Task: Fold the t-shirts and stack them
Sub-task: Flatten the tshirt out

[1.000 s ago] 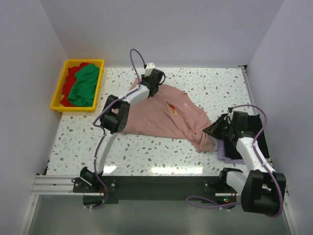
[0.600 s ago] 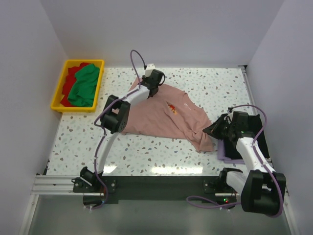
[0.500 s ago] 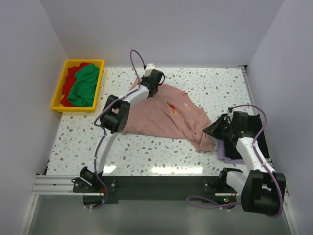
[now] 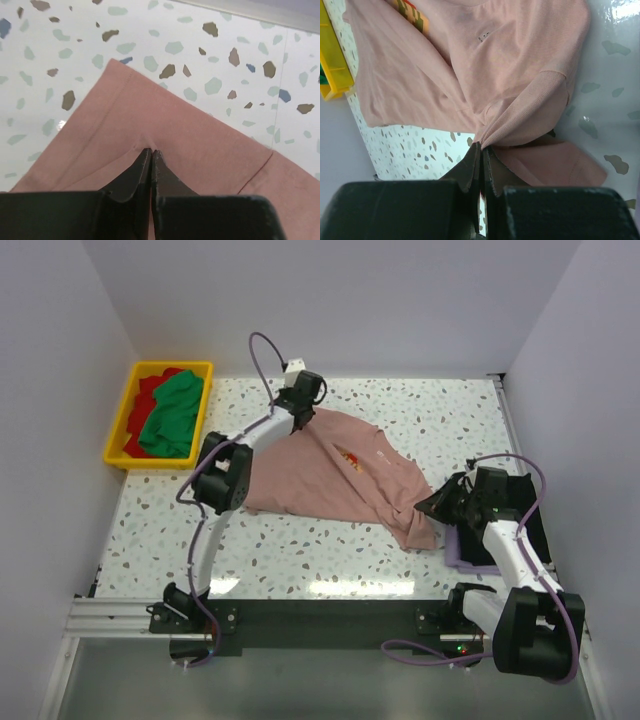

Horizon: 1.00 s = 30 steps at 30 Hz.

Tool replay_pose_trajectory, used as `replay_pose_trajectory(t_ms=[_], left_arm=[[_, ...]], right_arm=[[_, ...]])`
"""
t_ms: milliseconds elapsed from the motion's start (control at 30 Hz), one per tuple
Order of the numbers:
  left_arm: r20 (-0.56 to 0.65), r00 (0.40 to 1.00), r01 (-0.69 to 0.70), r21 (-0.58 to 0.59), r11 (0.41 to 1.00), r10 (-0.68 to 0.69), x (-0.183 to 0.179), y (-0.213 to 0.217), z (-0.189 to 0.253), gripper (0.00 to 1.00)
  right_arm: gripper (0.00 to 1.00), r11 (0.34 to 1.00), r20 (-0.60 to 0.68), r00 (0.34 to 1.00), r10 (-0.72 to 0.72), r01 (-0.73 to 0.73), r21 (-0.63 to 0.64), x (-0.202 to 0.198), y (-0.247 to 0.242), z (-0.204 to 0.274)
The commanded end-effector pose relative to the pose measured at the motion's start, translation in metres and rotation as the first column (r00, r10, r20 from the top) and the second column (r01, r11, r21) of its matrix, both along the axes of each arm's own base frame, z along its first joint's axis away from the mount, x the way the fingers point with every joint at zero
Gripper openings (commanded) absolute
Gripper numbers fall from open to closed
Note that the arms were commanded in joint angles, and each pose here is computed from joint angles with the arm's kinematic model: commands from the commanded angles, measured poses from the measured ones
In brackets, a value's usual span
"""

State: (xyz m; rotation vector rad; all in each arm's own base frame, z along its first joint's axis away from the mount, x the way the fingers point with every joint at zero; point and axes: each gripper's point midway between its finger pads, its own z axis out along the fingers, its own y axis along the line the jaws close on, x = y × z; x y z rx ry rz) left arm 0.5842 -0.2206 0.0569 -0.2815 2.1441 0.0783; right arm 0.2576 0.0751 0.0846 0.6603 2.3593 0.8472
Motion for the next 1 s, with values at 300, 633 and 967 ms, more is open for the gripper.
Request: replay_pose_trajectory(t_ms=[300, 633, 967], left_arm=[[0.227, 0.96, -0.121, -0.195, 0.973, 0.165, -0.063, 0.099, 0.184, 0.0], [0.399, 0.895, -0.098, -0.258, 0.961, 0.199, -0.216, 0.168, 0.292, 0.0], [0.638, 0.742, 0.013, -0.325, 0.946, 0.208, -0.351, 0.214, 0.414, 0.0]], right_arm=[[0.0, 0.999, 0.069, 0.997, -0.047, 0.047, 0.008, 0.012, -0.004, 0.037], [0.0, 0.992, 0.287, 0.95, -0.123, 0.123, 0.017, 0.008, -0.009, 0.183], [0.0, 0.976, 0.577, 0.802, -0.156, 0.213, -0.032, -0.039, -0.019, 0.363]])
